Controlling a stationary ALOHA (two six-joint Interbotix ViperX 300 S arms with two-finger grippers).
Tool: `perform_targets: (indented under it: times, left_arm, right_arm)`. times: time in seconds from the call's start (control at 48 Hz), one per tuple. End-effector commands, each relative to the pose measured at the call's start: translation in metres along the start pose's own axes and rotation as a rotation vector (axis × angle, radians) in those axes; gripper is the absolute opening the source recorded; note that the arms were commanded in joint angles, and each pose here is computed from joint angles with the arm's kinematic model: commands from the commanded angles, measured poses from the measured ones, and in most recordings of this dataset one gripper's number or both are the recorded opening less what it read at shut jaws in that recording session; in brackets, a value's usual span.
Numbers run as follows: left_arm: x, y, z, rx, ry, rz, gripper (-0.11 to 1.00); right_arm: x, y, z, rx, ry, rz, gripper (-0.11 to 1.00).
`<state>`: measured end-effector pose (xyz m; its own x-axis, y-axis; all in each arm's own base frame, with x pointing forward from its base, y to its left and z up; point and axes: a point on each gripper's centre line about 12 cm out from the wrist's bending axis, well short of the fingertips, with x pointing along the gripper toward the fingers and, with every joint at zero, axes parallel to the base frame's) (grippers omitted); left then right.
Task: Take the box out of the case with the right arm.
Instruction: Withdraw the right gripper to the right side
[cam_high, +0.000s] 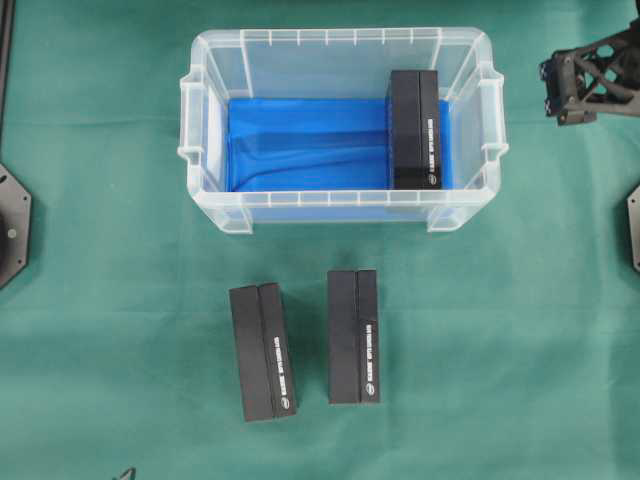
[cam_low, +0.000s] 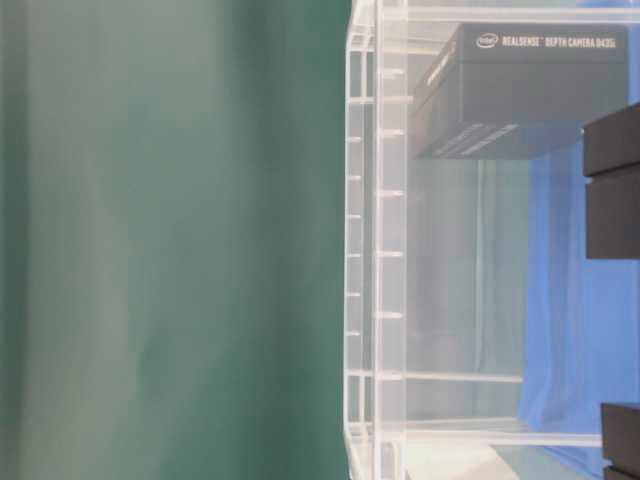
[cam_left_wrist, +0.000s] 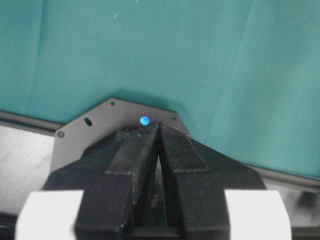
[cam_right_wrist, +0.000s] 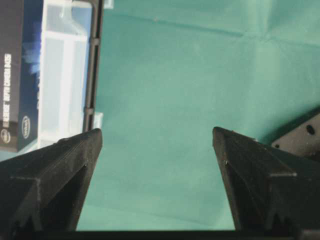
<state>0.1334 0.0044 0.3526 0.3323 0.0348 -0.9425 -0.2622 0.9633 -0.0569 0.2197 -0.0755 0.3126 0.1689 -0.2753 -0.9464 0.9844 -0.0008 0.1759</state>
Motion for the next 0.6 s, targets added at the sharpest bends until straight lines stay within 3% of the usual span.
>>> perform_targets:
  times: [0.0,0.584]
  left_arm:
    - [-0.0023,0.0000,0.0025,-0.002,-0.010,0.001,0.00]
    - [-0.0026,0.0003,0.0023,-0.002,-0.011,0.001,0.00]
  right_arm:
    - [-0.0054,0.0014,0.0020,0.007,-0.003,0.025,0.89]
    - [-0.0037,0.0012,0.0013,0.005,0.000,0.018,0.89]
